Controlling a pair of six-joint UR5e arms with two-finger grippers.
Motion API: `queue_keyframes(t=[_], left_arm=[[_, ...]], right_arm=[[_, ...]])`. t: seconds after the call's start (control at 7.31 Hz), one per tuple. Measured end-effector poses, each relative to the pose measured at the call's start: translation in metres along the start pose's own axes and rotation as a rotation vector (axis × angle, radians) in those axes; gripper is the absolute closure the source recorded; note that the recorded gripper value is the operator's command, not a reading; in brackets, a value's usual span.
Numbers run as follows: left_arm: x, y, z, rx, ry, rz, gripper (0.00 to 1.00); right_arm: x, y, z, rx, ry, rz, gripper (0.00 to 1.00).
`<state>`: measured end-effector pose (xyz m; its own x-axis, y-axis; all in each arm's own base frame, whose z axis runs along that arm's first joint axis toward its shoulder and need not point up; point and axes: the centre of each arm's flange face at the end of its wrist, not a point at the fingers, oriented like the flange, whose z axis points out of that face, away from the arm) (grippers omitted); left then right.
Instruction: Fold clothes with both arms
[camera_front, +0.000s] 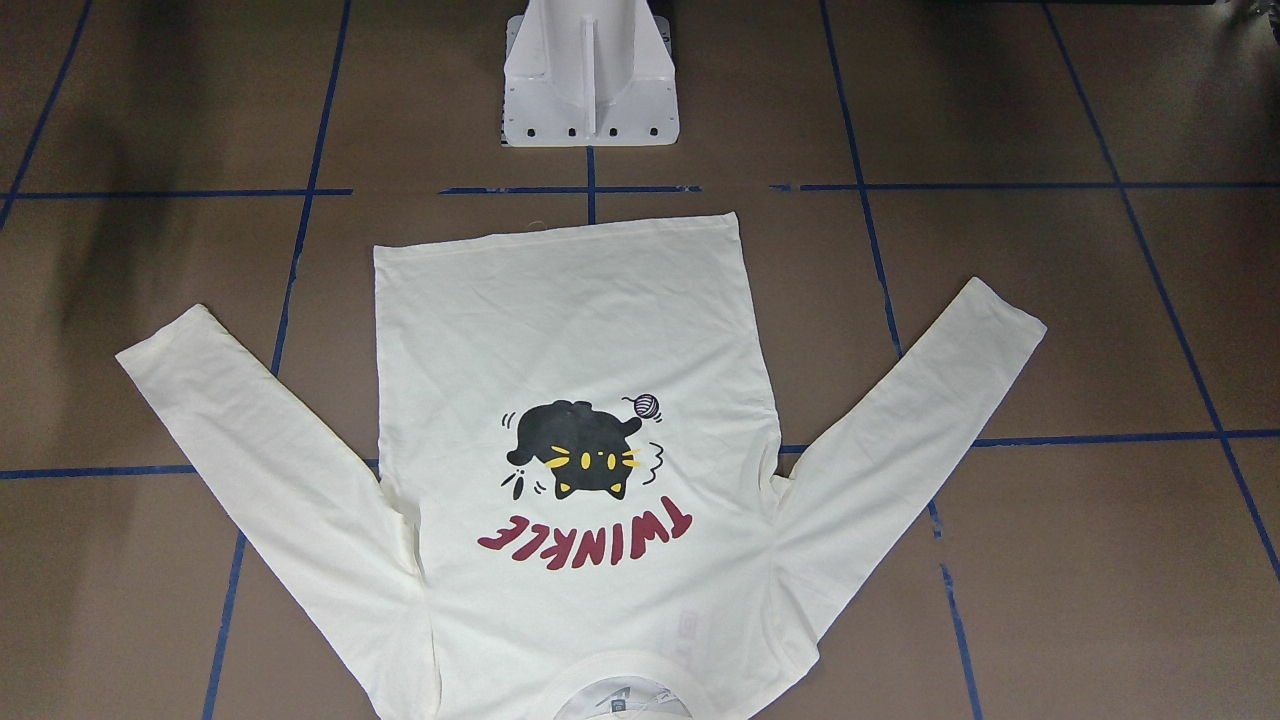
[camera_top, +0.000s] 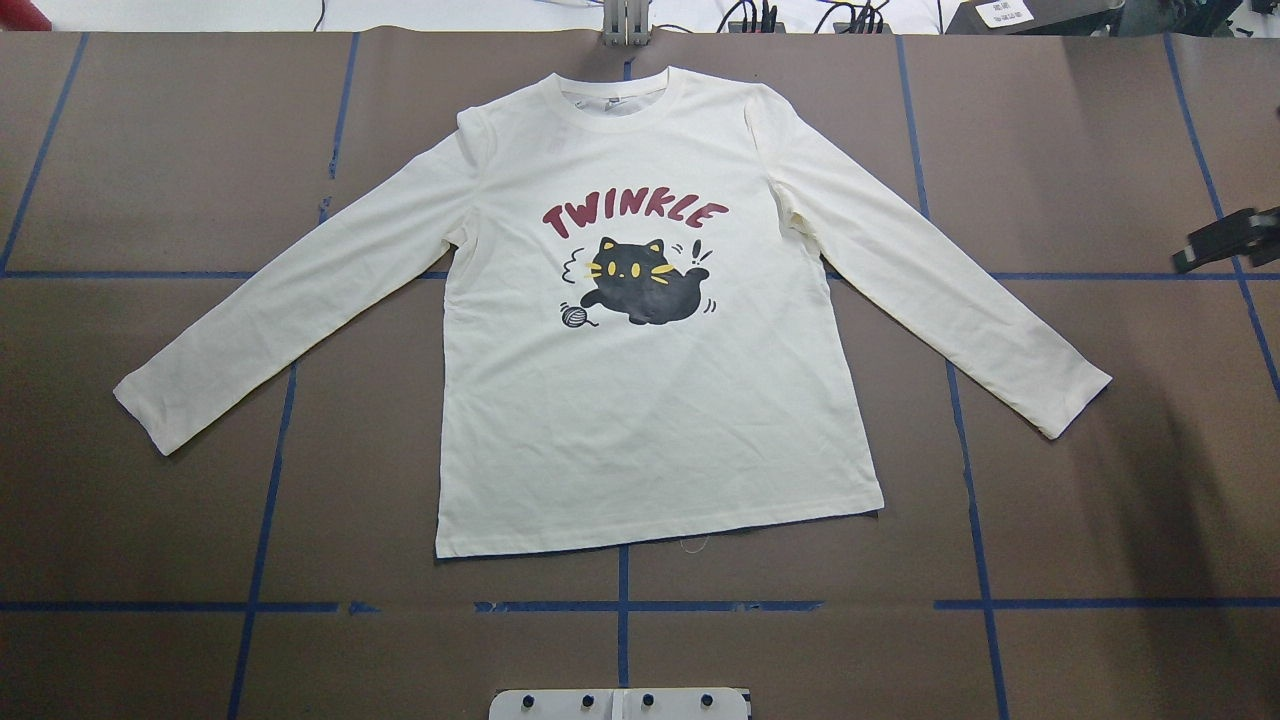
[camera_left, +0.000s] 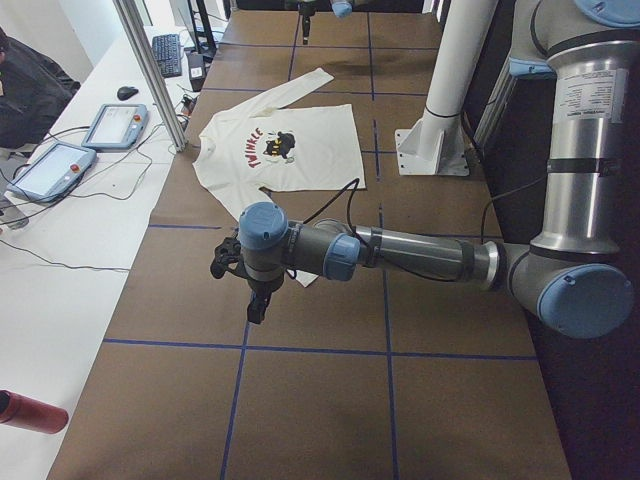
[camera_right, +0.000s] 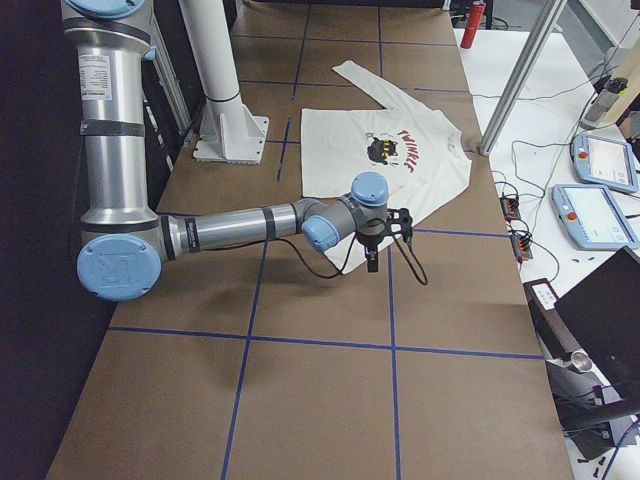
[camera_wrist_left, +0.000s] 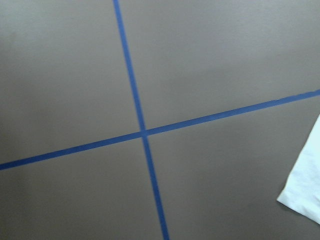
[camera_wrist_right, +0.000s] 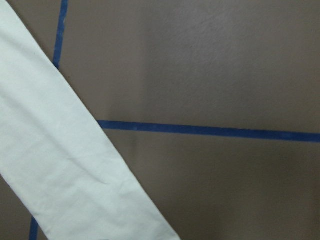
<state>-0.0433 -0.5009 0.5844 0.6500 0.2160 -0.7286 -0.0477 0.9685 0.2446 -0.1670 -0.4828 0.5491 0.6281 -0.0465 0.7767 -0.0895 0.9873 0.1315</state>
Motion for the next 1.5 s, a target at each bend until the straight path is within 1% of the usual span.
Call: queue_keyframes(t=[0.14, 0.27, 0.41, 0.68, 0.96, 1.23, 1.5], left_arm=[[0.0, -0.004, 0.001, 0.005, 0.008, -0.046, 0.0], [0.001, -0.007, 0.0, 0.016, 0.012, -0.07, 0.0], [0.001, -0.007, 0.0, 0.025, 0.013, -0.076, 0.0], [0.002, -0.007, 0.0, 0.032, 0.015, -0.074, 0.0], [0.001, -0.006, 0.0, 0.033, 0.016, -0.071, 0.0], [0.0, -0.004, 0.001, 0.038, 0.016, -0.065, 0.0], [0.0, -0.003, 0.001, 0.041, 0.017, -0.061, 0.0]], right_arm=[[-0.009, 0.026, 0.021, 0.011, -0.031, 0.039, 0.0], [-0.014, 0.042, 0.034, -0.002, -0.045, 0.064, 0.0], [-0.016, 0.049, 0.043, -0.02, -0.038, 0.086, 0.0], [-0.021, 0.058, 0.059, -0.06, -0.006, 0.123, 0.0], [-0.03, 0.068, 0.077, -0.09, 0.046, 0.147, 0.0], [-0.035, 0.073, 0.089, -0.106, 0.083, 0.149, 0.0], [-0.042, 0.072, 0.095, -0.118, 0.103, 0.152, 0.02]])
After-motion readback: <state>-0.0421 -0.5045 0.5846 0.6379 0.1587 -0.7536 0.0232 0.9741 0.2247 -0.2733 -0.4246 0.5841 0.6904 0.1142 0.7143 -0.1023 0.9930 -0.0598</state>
